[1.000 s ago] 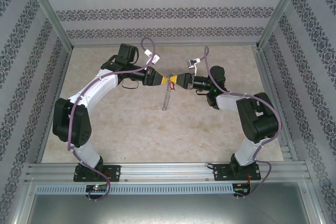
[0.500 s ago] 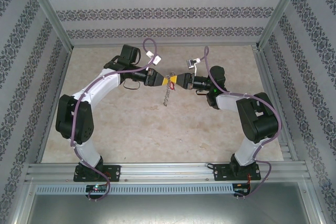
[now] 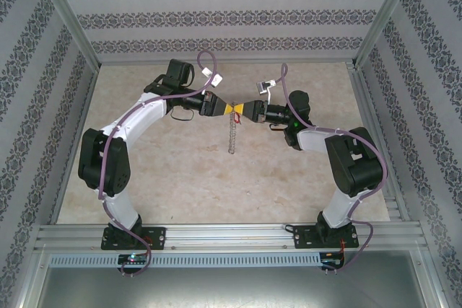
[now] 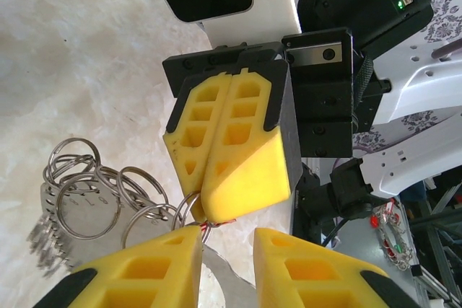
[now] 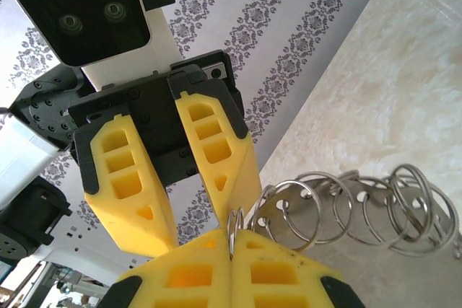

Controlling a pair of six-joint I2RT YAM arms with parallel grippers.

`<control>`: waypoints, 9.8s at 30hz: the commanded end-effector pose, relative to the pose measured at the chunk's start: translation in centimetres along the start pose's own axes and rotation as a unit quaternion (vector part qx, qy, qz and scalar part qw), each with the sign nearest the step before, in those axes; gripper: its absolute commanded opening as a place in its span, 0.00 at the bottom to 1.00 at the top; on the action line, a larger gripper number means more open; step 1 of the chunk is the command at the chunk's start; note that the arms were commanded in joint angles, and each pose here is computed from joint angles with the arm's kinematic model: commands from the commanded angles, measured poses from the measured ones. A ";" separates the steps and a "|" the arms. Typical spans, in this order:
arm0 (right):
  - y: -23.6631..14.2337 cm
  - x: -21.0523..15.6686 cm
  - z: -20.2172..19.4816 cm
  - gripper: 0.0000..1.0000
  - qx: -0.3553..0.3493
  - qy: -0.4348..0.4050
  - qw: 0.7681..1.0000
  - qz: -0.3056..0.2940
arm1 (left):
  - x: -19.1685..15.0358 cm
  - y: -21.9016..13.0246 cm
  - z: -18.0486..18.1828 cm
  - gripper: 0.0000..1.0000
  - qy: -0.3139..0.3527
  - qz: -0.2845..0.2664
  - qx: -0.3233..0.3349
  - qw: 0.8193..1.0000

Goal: Put the keys on the keyring

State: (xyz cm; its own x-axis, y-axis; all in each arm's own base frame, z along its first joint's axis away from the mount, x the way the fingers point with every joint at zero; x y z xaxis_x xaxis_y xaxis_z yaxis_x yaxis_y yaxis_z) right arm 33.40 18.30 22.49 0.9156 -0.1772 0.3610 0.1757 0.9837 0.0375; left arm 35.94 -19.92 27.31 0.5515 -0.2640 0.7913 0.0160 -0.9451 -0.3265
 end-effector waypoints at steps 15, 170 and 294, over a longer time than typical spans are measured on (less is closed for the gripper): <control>-0.4 -0.3 2.3 0.00 0.023 -0.051 0.998 0.001 | 2.0 -1.1 -0.6 0.30 0.050 -0.008 0.019 0.999; -4.0 -3.2 8.0 0.41 -0.101 -0.144 0.976 -0.131 | 2.2 -0.1 -2.8 0.00 0.071 -0.056 -0.064 0.994; 0.4 3.2 1.8 0.00 -0.012 -0.093 0.995 0.038 | 3.0 1.7 2.7 0.23 0.028 0.014 -0.054 0.998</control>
State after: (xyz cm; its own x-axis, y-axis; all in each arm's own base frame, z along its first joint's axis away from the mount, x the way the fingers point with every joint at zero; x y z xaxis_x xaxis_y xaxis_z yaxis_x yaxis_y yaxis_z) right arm 35.87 17.53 23.15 0.8902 -0.1116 0.4418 0.1533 0.9864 -0.0597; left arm 39.52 -20.86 27.09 0.5397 -0.3092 0.7830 -0.0770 -0.9443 -0.3199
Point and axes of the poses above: each hand's point on the last joint's axis, 136 mm out from that joint toward the fingers, its own y axis out along the fingers, its own z axis along the line the jaws close on, x = y × z, the point moved 9 cm from there along -y, back along the fingers, and after that the axes turned 10 degrees about y, right-handed, at the moved point
